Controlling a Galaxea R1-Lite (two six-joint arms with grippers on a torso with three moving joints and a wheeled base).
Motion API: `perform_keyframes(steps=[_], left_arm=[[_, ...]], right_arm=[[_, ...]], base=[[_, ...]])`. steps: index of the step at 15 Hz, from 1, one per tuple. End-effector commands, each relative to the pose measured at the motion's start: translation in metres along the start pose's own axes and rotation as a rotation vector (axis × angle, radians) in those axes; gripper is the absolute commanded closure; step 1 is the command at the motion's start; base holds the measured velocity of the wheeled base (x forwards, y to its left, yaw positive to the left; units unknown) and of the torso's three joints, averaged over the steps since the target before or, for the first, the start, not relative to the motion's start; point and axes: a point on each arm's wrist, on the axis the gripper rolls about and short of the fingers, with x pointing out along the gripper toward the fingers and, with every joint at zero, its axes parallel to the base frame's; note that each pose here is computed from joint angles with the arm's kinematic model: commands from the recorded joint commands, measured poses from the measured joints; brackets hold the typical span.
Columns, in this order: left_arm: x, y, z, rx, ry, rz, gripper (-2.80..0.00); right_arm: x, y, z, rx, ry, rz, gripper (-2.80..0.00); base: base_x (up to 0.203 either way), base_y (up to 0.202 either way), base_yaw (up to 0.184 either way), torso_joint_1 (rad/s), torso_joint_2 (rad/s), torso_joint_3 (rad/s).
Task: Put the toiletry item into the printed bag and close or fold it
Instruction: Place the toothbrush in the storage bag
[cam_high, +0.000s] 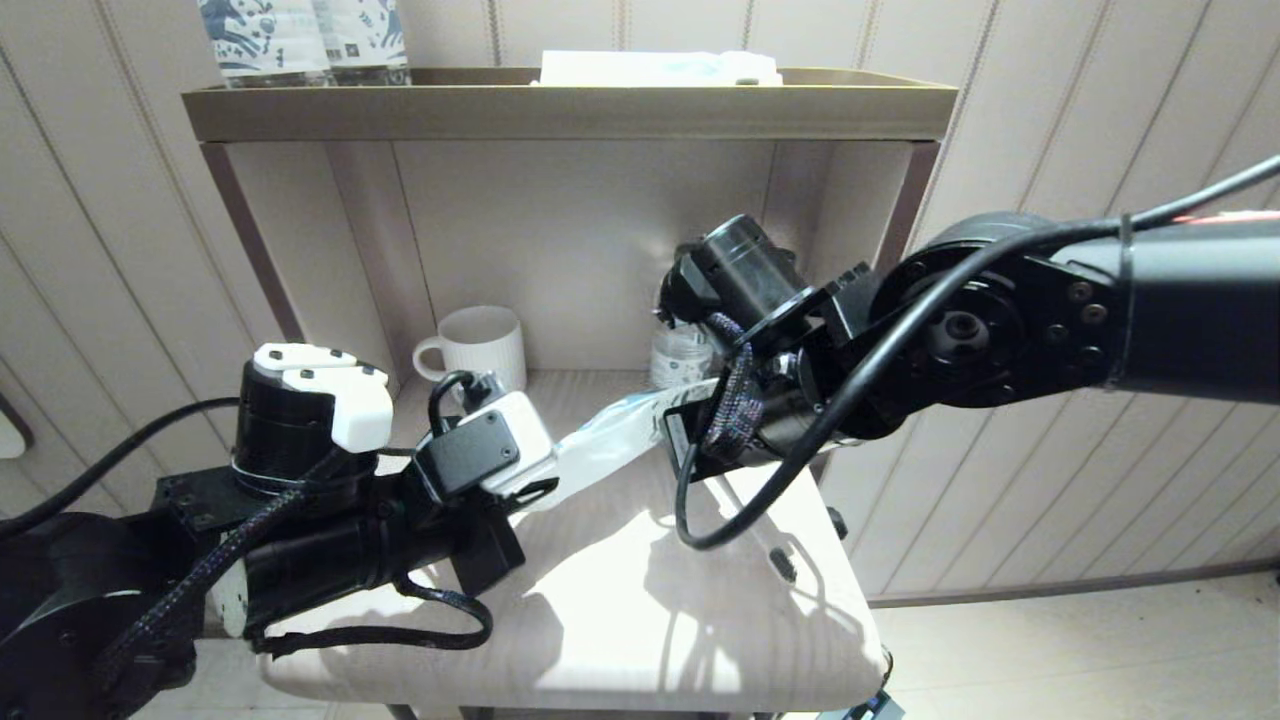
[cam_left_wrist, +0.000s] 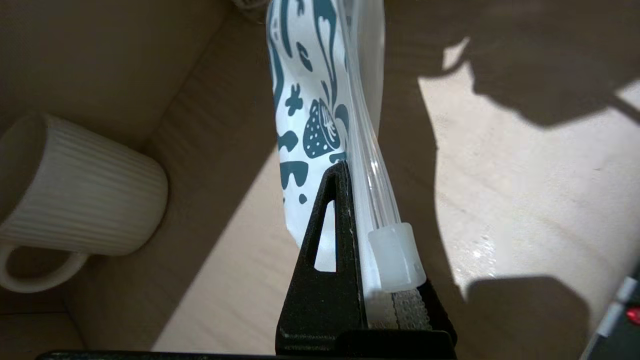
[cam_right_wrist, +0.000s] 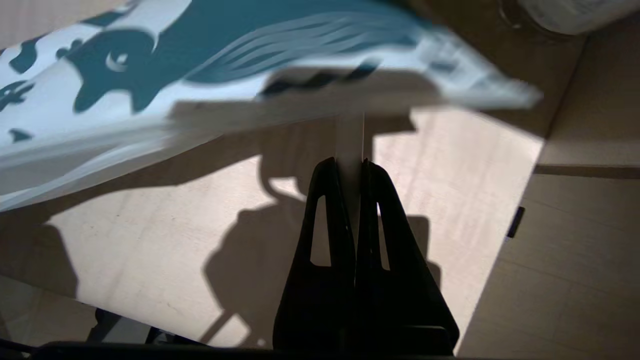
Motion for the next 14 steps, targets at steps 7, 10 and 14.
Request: perform_keyframes(steps=[7,10,14], left_arm=[[-0.038,0.031,0.007,-0.140,0.015,-0.134,0.00],[-0.036,0.032,0.007,-0.143,0.003,-0.153,0.00],[-0.034,0.031,0.006,-0.145,0.009,-0.159,0.00]], right_arm=[[-0.025,-0.048,-0.002,0.076,-0.024,-0.108,0.00],[-0.013,-0.045,-0.002,0.074,-0.009,-0.109,0.00],[0.016,-0.034,0.007,0.085,-0.043,-0.093,0.00]], base=[[0.000,0.000,0.000,0.000,0.00,0.000],[0.000,0.000,0.000,0.000,0.00,0.000],[0.000,0.000,0.000,0.000,0.00,0.000]])
